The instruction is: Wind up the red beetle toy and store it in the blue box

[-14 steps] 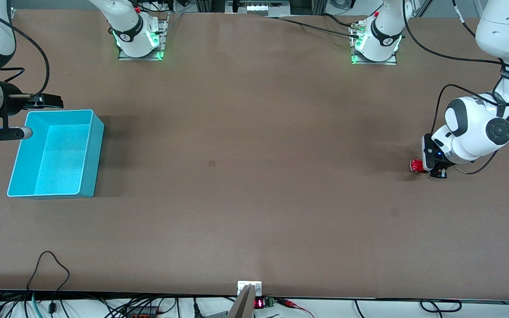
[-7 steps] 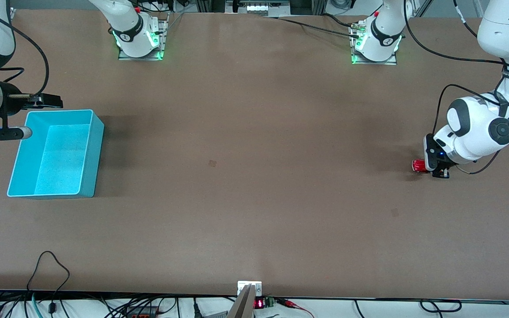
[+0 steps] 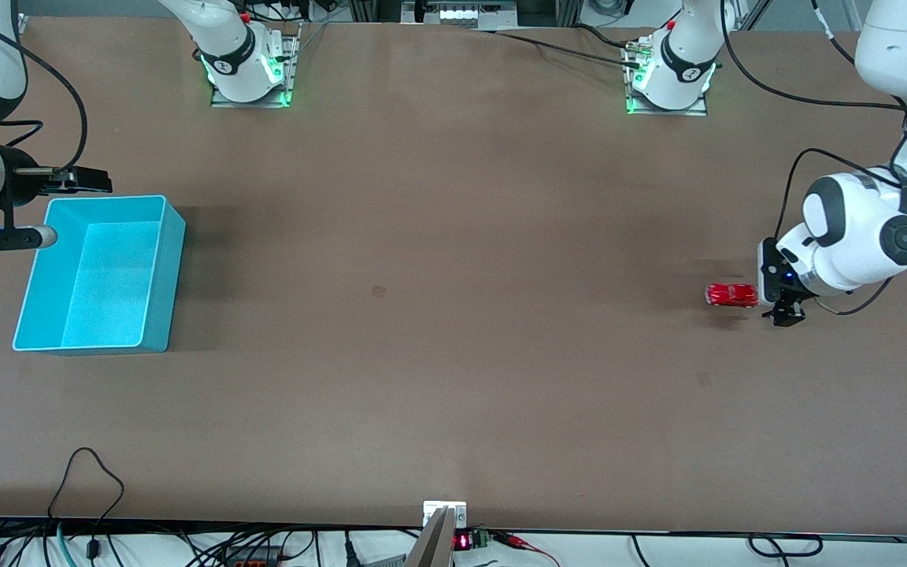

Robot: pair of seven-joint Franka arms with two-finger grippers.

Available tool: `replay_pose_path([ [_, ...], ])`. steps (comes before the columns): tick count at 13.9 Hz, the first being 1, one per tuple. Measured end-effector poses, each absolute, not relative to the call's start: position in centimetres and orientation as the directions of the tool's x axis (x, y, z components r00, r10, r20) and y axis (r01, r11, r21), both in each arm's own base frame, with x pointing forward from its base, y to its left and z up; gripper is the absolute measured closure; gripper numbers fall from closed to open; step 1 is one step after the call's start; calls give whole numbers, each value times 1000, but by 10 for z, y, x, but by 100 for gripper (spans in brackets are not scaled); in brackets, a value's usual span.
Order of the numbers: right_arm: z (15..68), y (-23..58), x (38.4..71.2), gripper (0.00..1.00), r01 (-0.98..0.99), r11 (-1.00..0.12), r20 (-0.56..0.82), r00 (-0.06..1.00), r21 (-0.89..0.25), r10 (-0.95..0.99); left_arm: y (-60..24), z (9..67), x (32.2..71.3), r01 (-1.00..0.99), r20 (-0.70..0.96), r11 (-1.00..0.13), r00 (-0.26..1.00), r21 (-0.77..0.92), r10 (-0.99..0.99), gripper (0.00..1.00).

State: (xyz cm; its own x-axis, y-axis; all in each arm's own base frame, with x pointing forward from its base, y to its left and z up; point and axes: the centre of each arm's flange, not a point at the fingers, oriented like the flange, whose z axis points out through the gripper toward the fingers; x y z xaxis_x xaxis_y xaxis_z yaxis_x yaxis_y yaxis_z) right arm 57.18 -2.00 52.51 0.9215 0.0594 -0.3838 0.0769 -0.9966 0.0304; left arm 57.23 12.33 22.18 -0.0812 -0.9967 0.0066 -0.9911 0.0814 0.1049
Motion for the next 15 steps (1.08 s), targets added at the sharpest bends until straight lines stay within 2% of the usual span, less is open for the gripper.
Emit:
replay_pose_path([
  [2,525,-20,572,0,76,-997,-384,922,30,59,115,257,587,-984,22,84,-81,157,-996,0],
  [7,525,-20,572,0,76,-997,-384,921,30,59,105,317,608,-968,6,-46,48,245,-999,0],
  [11,525,-21,572,0,76,-997,-384,921,30,59,97,367,619,-937,-44,-207,203,280,-978,0],
  [15,525,-21,572,0,75,-997,-385,921,30,58,90,421,619,-852,-126,-426,408,304,-904,0],
])
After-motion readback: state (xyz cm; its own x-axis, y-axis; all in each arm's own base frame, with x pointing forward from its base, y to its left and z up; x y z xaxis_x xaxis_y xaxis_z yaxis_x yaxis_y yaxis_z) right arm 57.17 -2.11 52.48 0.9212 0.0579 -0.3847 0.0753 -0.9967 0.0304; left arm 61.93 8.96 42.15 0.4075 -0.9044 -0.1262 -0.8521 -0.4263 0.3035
